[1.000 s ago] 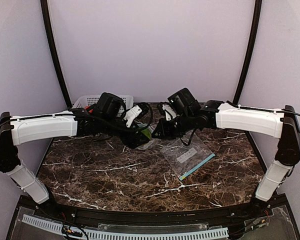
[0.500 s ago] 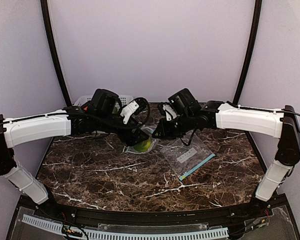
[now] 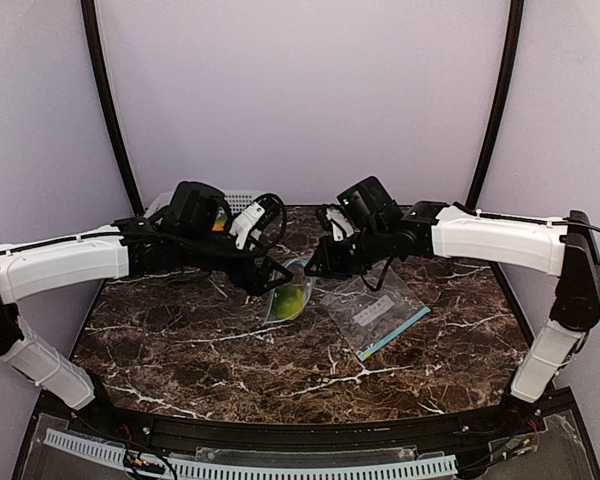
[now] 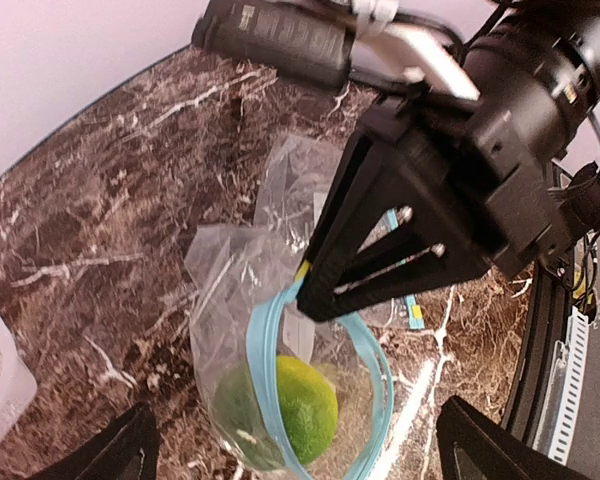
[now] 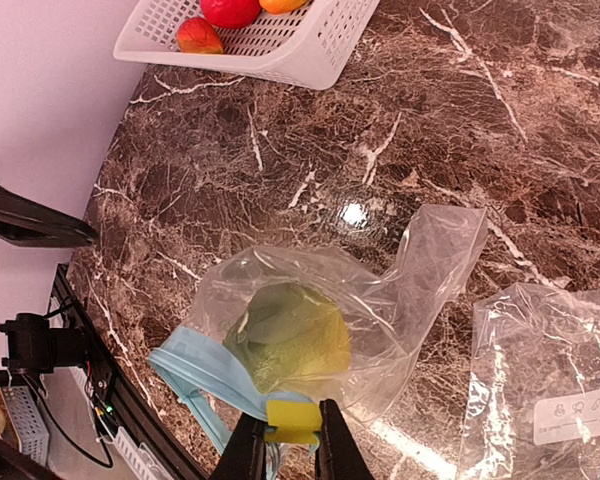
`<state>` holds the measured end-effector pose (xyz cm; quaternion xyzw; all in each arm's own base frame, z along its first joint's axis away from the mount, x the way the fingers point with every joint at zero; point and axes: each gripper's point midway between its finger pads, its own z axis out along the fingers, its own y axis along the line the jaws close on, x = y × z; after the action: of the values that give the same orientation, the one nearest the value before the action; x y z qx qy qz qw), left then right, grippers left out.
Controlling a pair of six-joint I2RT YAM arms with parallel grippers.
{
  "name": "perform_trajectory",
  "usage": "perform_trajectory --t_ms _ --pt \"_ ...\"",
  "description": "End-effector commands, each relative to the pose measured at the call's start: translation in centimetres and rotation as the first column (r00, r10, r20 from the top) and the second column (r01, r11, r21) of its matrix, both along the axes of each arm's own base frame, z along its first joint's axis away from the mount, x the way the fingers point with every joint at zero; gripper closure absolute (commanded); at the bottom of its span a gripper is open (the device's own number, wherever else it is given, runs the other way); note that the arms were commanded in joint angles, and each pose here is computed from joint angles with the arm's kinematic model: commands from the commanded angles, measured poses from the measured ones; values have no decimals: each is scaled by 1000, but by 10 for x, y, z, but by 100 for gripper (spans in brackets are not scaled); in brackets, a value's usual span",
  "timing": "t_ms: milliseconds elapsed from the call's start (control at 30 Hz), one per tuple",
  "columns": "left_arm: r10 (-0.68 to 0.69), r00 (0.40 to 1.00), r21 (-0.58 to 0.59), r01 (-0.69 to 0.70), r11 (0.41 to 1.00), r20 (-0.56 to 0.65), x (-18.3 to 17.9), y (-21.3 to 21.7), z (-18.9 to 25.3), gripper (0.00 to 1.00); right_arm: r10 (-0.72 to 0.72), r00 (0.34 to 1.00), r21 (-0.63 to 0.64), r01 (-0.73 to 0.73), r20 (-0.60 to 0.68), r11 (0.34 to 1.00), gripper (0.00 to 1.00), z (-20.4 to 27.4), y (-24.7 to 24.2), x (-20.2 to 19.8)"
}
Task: Place the food in the zip-top bag and seal the zipper
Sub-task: Place the fake fruit in the zipper food storage bag, then adjust the zipper food storage bag at the center of the board.
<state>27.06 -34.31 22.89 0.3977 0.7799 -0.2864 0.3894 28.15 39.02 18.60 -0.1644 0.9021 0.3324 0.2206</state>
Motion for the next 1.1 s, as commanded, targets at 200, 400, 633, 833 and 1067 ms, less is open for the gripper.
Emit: perform_trajectory --t_ms 200,400,633,833,1067 --pt "189 940 -50 -211 976 -284 -24 31 -51 1 -14 1000 24 13 13 1000 100 6 -2 3" --pt "252 890 -25 -282 959 -380 -34 39 -78 4 -9 1000 32 9 13 999 100 6 0 4" --pt "235 880 -37 -274 961 -414 -38 30 -83 22 -16 1000 33 16 12 999 100 5 -1 4" --pt "222 884 -18 -252 968 -413 -37 20 -89 29 -20 1000 34 20 14 999 100 6 -1 4" --pt "247 894 56 -244 968 -374 -34 14 -99 37 -24 1000 31 24 15 999 100 5 -2 4"
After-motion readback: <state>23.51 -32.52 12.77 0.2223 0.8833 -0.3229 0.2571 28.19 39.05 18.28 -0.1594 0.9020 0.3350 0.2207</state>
